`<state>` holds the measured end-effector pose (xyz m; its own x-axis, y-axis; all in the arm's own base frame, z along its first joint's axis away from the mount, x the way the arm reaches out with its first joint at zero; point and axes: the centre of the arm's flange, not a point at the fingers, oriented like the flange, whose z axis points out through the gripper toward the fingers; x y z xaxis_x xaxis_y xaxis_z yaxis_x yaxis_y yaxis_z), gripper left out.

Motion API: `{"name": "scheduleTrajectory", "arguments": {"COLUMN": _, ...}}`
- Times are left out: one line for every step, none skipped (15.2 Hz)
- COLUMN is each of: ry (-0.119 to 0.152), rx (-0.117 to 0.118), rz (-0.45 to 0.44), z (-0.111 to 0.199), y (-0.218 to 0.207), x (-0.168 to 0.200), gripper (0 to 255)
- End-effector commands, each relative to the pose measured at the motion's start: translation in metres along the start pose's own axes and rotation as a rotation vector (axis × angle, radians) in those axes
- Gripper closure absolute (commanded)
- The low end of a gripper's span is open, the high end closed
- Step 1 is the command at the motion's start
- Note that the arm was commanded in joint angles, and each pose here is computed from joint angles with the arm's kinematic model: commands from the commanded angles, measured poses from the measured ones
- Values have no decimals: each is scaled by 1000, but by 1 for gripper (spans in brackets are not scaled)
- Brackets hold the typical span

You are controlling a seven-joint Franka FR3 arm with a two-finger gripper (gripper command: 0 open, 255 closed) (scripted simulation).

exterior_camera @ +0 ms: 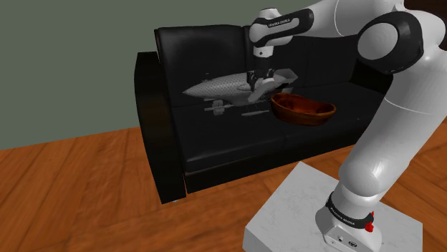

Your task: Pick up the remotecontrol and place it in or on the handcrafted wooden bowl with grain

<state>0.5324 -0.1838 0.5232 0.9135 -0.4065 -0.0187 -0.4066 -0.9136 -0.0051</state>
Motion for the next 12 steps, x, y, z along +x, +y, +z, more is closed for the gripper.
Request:
{"name": "scheduleTrajectory", "arguments": {"ry": 0, "rx": 0, "rz": 0, "z": -11, "y": 0, "x": 0, "gripper": 255}}
{"name": "scheduleTrajectory", "arguments": {"ry": 0, "rx": 0, "rz": 0, "z": -16, "y": 0, "x": 0, "gripper": 255}}
{"name": "scheduleTrajectory", "arguments": {"ry": 0, "rx": 0, "rz": 0, "z": -22, "y": 0, "x": 0, "gripper": 255}}
{"name": "scheduleTrajectory", "arguments": {"ry": 0, "rx": 0, "rz": 0, "z": -27, "y": 0, "x": 0, "gripper": 255}}
{"name": "scheduleTrajectory", "arguments": {"ry": 0, "rx": 0, "rz": 0, "z": -32, "y": 0, "x": 0, "gripper": 255}}
{"name": "scheduleTrajectory", "arguments": {"ry": 0, "rx": 0, "rz": 0, "z": -35, "y": 0, "x": -1, "gripper": 255}}
{"name": "scheduleTrajectory", "arguments": {"ry": 0, "rx": 0, "rz": 0, "z": -35, "y": 13, "x": -3, "gripper": 255}}
{"name": "scheduleTrajectory", "arguments": {"ry": 0, "rx": 0, "rz": 0, "z": -36, "y": 26, "x": -6, "gripper": 255}}
{"name": "scheduleTrajectory", "arguments": {"ry": 0, "rx": 0, "rz": 0, "z": -36, "y": 39, "x": -9, "gripper": 255}}
{"name": "scheduleTrajectory", "arguments": {"ry": 0, "rx": 0, "rz": 0, "z": -36, "y": 52, "x": -11, "gripper": 255}}
{"name": "scheduleTrajectory", "arguments": {"ry": 0, "rx": 0, "rz": 0, "z": -37, "y": 65, "x": -14, "gripper": 255}}
{"name": "scheduleTrajectory", "arguments": {"ry": 0, "rx": 0, "rz": 0, "z": -37, "y": 78, "x": -17, "gripper": 255}}
